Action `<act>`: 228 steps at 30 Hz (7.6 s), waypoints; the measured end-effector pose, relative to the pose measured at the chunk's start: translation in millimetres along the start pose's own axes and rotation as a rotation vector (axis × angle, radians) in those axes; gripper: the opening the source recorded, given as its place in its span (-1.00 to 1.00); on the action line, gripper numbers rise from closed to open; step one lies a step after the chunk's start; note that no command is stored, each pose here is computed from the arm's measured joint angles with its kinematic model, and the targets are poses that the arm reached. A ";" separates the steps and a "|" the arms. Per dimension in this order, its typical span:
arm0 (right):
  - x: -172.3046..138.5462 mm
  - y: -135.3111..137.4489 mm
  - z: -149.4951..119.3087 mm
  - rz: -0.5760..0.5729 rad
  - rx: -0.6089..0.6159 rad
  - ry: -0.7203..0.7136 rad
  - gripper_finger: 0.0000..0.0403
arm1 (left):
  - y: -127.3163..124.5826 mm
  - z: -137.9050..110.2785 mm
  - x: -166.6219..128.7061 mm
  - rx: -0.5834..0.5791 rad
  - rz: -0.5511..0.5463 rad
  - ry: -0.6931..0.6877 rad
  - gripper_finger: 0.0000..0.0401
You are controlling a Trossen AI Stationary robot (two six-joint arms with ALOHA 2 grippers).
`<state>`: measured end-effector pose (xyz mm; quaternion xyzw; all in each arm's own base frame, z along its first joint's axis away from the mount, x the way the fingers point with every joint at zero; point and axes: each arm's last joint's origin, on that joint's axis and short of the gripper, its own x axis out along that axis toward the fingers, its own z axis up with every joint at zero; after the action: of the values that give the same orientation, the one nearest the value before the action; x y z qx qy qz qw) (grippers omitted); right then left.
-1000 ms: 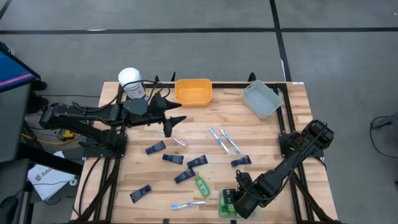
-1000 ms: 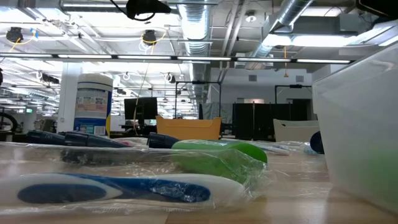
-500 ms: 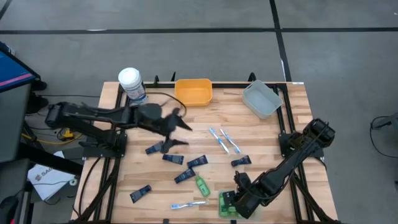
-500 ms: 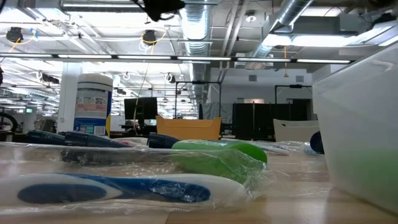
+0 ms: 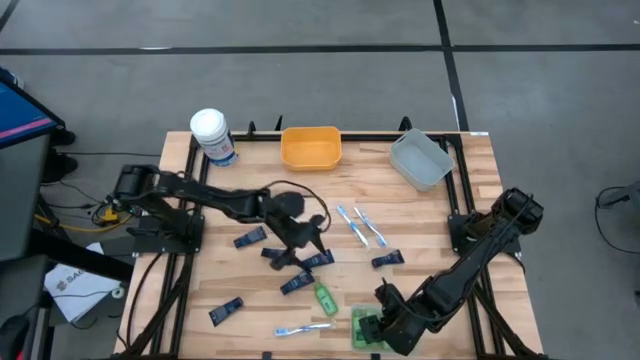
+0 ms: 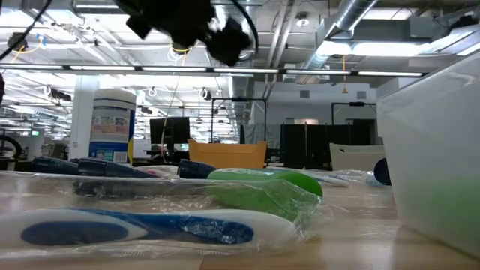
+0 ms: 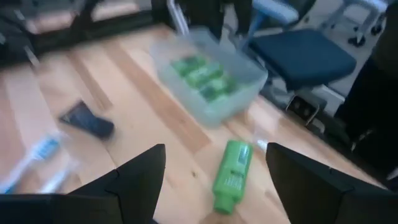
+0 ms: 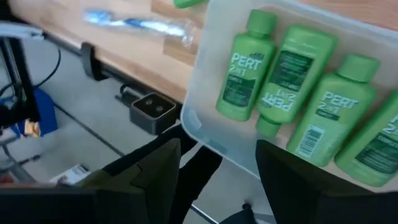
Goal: Pick & Place Travel size toiletries
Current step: Put the green shampoo into the transparent bin
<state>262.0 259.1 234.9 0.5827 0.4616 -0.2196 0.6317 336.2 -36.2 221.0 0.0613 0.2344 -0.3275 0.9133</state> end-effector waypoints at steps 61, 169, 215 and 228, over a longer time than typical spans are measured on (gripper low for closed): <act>-1.9 1.3 -14.8 0.080 -0.067 0.024 -0.26 | -11.5 -85.0 99.5 0.085 -0.032 0.236 -0.78; -0.3 19.6 5.1 0.213 -0.249 -0.160 -0.30 | -28.4 -14.1 65.7 0.030 0.216 0.175 -0.11; -38.3 87.2 213.5 0.449 -0.281 -0.566 0.32 | -78.4 -11.6 -80.1 -0.129 0.696 -0.100 -0.16; -33.1 88.0 216.6 0.457 -0.295 -0.537 0.06 | -77.0 -10.6 -81.2 -0.118 0.752 -0.101 -0.16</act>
<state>388.8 66.9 286.8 0.4951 0.1644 -0.1490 0.8400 228.9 -47.0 252.8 0.0740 0.1688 0.0417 0.9820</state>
